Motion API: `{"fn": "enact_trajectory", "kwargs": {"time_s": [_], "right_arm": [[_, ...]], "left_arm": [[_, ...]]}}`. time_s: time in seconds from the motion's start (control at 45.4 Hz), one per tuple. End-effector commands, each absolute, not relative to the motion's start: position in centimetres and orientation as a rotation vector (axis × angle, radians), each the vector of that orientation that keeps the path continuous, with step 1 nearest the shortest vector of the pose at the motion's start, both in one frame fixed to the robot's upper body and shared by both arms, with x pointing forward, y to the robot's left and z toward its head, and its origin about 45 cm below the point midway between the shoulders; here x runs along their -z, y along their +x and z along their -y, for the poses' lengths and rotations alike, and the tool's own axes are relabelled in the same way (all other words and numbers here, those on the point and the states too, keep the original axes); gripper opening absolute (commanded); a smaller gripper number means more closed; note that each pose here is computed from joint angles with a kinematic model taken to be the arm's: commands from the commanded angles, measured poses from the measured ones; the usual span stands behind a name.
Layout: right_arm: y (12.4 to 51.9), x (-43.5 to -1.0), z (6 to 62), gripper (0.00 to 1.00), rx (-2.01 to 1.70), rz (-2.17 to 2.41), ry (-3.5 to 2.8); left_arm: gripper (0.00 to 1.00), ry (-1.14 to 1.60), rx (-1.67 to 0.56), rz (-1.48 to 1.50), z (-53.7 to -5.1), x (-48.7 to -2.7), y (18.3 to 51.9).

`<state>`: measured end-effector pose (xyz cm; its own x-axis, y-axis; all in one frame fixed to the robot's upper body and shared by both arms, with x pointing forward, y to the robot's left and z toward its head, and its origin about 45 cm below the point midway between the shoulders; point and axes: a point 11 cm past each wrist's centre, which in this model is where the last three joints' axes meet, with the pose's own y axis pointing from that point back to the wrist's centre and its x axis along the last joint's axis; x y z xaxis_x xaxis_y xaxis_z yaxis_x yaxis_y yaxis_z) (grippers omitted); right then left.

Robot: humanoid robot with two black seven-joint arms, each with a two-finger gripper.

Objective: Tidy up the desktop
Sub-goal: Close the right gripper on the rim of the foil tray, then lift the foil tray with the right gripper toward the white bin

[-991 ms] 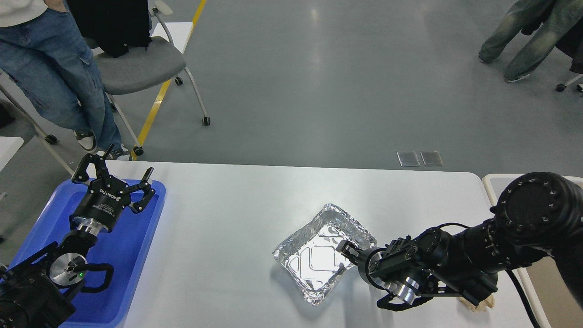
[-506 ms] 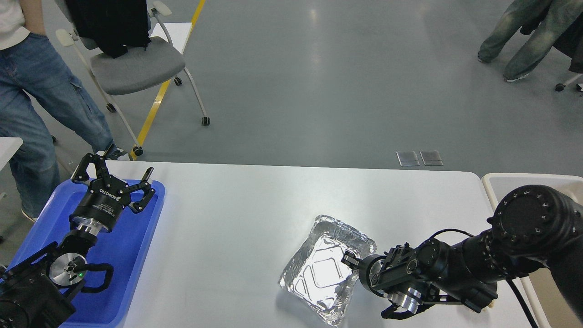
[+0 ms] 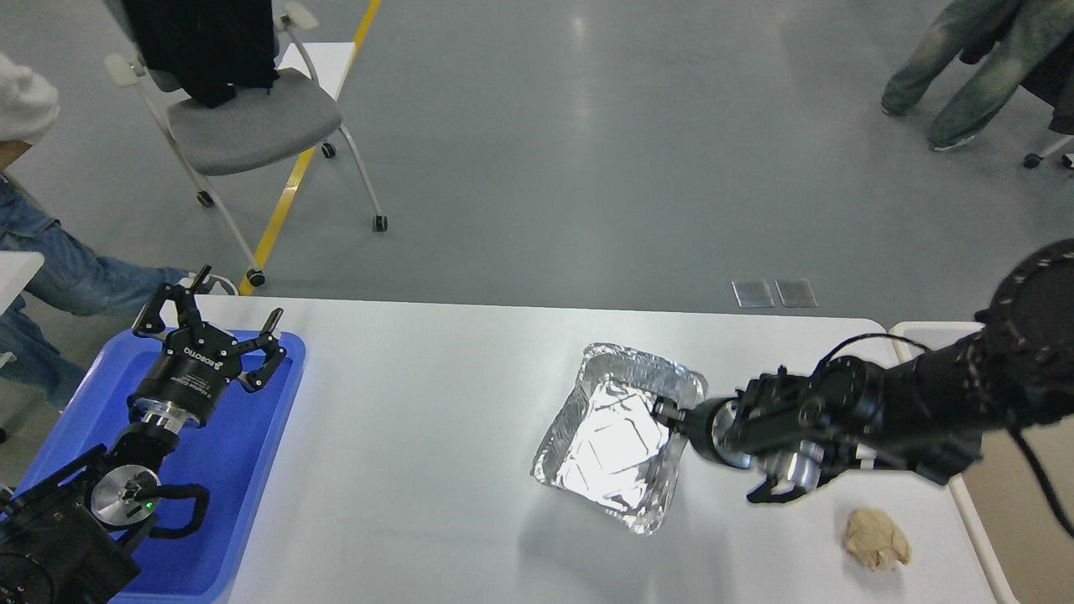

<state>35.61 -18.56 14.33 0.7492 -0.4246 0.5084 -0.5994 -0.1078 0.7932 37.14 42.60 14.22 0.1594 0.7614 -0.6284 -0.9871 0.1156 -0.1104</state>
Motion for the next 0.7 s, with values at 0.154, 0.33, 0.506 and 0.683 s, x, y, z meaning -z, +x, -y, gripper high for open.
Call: {"fn": "enact_trajectory", "kwargs": {"time_s": [0.154, 0.33, 0.506, 0.683], "right_arm": [[41.0, -30.3, 21.8, 0.0, -0.268, 0.692, 1.782], [41.0, -33.0, 21.5, 0.0, -0.35, 0.566, 1.755], [40.8, -35.3, 21.1, 0.0, -0.394, 0.479, 1.737], [40.6, -38.4, 20.3, 0.0, -0.424, 0.427, 1.739]], "left_arm": [[0.99, -0.579, -1.356, -0.478, -42.6, -14.2, 37.1], [0.99, -0.579, -1.356, -0.478, -42.6, -14.2, 37.1], [0.99, -0.58, -1.356, -0.477, -42.7, -14.2, 37.1], [0.99, -0.579, -1.356, -0.478, -42.6, -14.2, 37.1]]}}
